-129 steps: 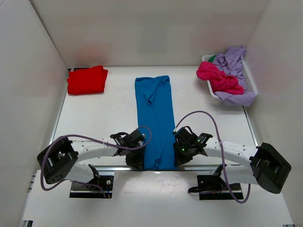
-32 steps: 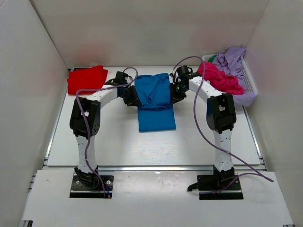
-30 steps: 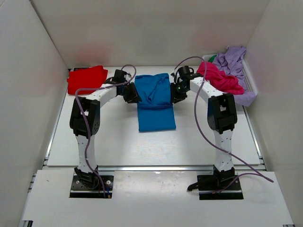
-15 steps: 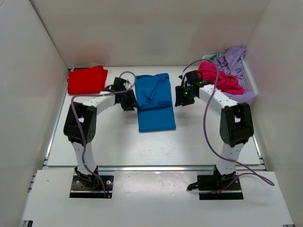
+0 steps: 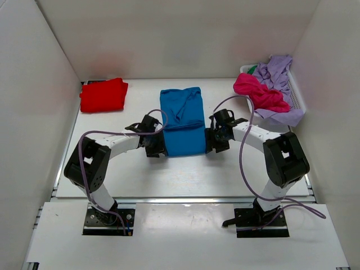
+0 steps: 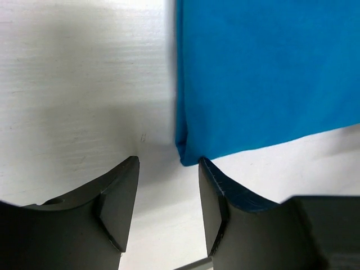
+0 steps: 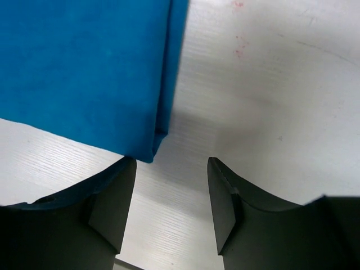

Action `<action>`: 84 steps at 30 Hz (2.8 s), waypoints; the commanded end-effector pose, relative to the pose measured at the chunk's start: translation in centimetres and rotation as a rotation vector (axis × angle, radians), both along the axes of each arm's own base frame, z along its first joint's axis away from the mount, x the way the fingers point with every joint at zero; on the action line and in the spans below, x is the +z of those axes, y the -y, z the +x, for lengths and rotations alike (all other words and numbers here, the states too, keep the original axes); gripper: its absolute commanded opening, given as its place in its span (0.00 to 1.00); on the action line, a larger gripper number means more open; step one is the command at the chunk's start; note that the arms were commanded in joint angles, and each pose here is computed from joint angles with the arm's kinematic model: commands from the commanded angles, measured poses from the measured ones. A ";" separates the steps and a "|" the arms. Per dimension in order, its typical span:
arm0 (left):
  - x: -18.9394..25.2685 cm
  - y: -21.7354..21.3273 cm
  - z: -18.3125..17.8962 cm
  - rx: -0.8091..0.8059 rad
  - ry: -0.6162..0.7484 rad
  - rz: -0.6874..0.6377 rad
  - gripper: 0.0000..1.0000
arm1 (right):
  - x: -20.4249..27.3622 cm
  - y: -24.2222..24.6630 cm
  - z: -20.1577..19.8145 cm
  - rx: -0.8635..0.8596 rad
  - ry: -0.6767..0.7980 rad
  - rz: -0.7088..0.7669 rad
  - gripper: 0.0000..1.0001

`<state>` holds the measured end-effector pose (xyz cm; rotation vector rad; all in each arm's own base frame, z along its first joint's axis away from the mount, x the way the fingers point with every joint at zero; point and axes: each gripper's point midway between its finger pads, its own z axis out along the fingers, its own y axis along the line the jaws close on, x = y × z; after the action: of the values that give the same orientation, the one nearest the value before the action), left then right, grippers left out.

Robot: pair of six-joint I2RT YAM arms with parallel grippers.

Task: Fold and stack the t-shirts
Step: Grab one side of the 2/3 rectangular tshirt with both arms, then fold the long partially folded tshirt into a neat square

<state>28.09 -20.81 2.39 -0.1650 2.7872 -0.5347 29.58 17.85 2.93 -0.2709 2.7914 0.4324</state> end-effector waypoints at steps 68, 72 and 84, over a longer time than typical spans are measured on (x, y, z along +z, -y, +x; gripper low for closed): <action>-0.9 -3.4 -11.1 0.033 -0.008 0.124 0.00 | -1.2 -2.0 -12.0 0.039 -0.092 -0.048 0.00; -0.8 -4.3 -14.5 0.022 -0.042 0.115 0.00 | -0.3 -2.4 -15.5 0.057 -0.116 -0.030 0.01; 3.1 -5.7 -16.2 0.055 -0.018 0.041 0.00 | 2.1 -2.4 -20.1 0.079 -0.173 0.060 0.00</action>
<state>12.32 -17.26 5.30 -0.2267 2.7579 -0.6049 10.74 22.84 5.35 -0.3654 2.8461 0.6931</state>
